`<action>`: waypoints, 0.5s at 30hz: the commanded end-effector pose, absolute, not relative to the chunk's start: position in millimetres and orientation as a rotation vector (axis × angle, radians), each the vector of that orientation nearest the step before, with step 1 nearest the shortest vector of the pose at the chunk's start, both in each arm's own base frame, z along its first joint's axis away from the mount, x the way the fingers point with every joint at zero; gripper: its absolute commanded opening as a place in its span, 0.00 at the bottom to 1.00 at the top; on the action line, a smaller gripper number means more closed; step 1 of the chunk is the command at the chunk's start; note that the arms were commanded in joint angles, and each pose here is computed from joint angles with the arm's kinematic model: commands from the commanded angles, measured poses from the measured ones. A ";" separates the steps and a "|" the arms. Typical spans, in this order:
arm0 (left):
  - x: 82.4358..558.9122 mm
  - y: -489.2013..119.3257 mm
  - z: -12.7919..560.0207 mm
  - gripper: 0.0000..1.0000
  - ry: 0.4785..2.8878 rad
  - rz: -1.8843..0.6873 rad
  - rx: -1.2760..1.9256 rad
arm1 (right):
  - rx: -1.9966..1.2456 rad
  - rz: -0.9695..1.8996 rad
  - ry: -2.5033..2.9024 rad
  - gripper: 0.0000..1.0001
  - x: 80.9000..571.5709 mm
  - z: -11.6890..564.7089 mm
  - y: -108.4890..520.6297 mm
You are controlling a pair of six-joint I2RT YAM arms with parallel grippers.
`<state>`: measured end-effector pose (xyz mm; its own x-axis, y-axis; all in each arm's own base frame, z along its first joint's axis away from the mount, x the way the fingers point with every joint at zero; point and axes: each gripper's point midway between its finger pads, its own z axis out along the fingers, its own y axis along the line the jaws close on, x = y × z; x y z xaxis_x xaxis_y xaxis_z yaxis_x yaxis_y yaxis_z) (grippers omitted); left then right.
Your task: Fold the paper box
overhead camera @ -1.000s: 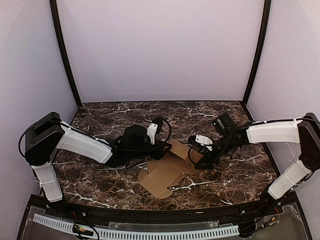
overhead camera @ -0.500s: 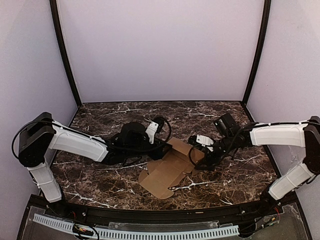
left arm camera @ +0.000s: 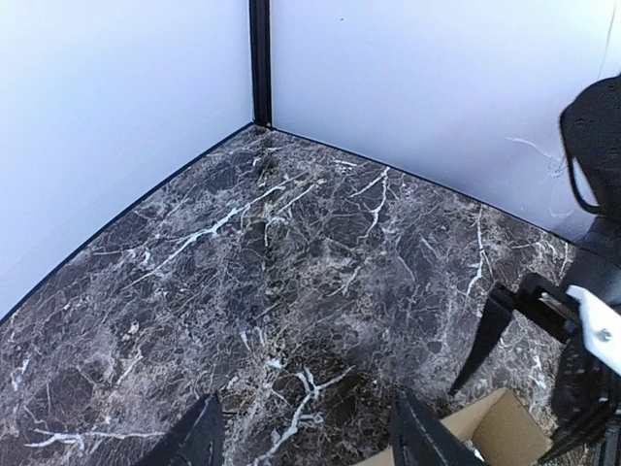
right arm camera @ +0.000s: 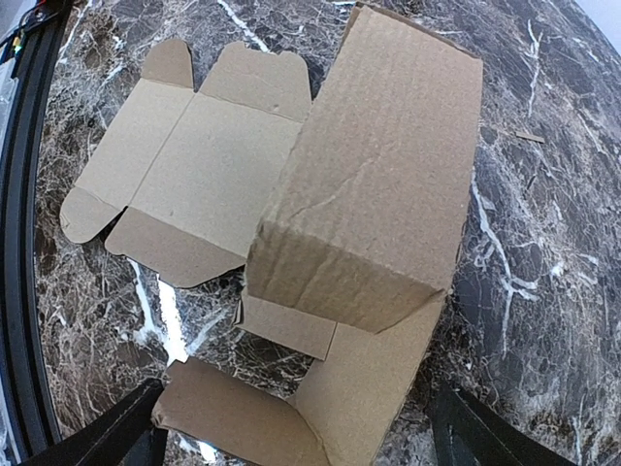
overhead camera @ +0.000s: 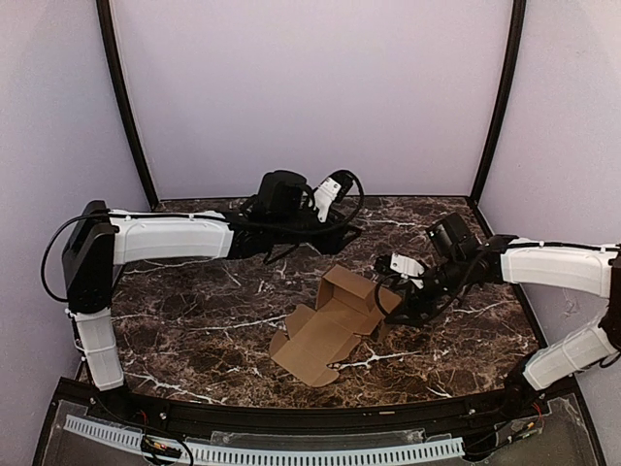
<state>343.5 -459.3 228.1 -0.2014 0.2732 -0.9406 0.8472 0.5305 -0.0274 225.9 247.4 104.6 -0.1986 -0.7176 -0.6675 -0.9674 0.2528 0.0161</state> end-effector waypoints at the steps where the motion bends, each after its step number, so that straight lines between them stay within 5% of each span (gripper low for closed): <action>1: 342.3 -464.2 173.8 0.59 1.926 -0.760 1.067 | -1.504 0.591 2.019 0.94 222.0 103.5 237.2; 15: 297.4 -440.0 133.7 0.49 2.091 -0.923 1.043 | -1.466 0.546 2.074 0.89 247.9 89.9 242.5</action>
